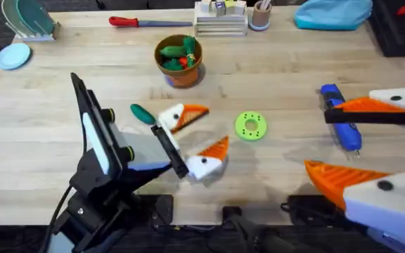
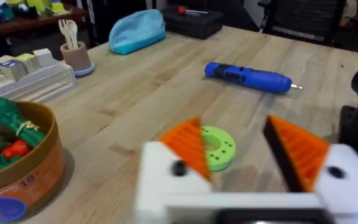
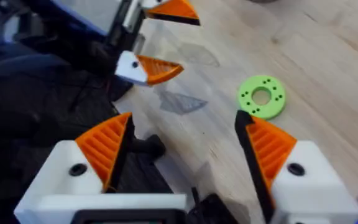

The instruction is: Pick up the gripper from the table and insert it into the empty holder that is missing its gripper. Then pick up a screw, insert it into the mounting hole, and use the screwdriver to tighten it. Finally, clean up the table by picking up the vegetable and placing it into the bucket.

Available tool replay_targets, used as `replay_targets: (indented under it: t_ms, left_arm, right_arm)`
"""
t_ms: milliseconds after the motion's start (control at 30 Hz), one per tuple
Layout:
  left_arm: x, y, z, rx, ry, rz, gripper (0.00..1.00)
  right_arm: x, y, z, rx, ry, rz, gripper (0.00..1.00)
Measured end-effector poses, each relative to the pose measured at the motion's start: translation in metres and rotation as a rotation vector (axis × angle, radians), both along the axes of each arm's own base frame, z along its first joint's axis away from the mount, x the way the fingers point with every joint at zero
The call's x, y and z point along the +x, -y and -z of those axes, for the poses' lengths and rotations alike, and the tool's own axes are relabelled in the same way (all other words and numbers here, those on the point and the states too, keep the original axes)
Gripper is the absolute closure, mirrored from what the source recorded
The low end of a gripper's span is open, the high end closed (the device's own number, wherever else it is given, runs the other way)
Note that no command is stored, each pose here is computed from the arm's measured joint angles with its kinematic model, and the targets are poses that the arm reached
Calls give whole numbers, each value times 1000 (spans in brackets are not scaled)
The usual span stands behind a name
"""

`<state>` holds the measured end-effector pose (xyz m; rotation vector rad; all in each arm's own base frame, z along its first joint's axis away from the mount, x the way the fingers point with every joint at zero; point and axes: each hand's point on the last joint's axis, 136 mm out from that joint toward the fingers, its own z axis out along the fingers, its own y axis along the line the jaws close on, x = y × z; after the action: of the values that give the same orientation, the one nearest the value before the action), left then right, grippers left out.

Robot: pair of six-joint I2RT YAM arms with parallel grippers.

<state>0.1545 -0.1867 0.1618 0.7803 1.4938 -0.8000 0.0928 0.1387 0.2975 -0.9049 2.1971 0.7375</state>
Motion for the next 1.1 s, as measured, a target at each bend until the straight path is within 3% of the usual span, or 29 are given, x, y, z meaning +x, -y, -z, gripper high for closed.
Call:
replay_targets:
  t_ms: [100,167,433,733,833,900,933,1100]
  left_arm:
    - [0,0,0,1,1,2,727]
    - [0,0,0,4,7,3,967]
    - [0,0,0,3,5,3,990]
    - [0,0,0,3,5,3,991]
    - [0,0,0,3,5,3,991]
    - [0,0,0,3,5,3,991]
    - [0,0,0,3,5,3,991]
    - [0,0,0,3,5,3,991]
  right_arm:
    - [-4,-3,-1,12,-2,-28,9]
    - [-5,-4,-2,17,-3,-38,7]
    - [-4,-4,-2,13,2,-38,8]
    - [20,5,-7,-32,104,51,8]
    - [30,22,2,-118,120,139,8]
    - [41,39,11,-201,128,230,8]
    - [80,68,22,-351,180,421,7]
    - [126,85,33,-475,172,562,10]
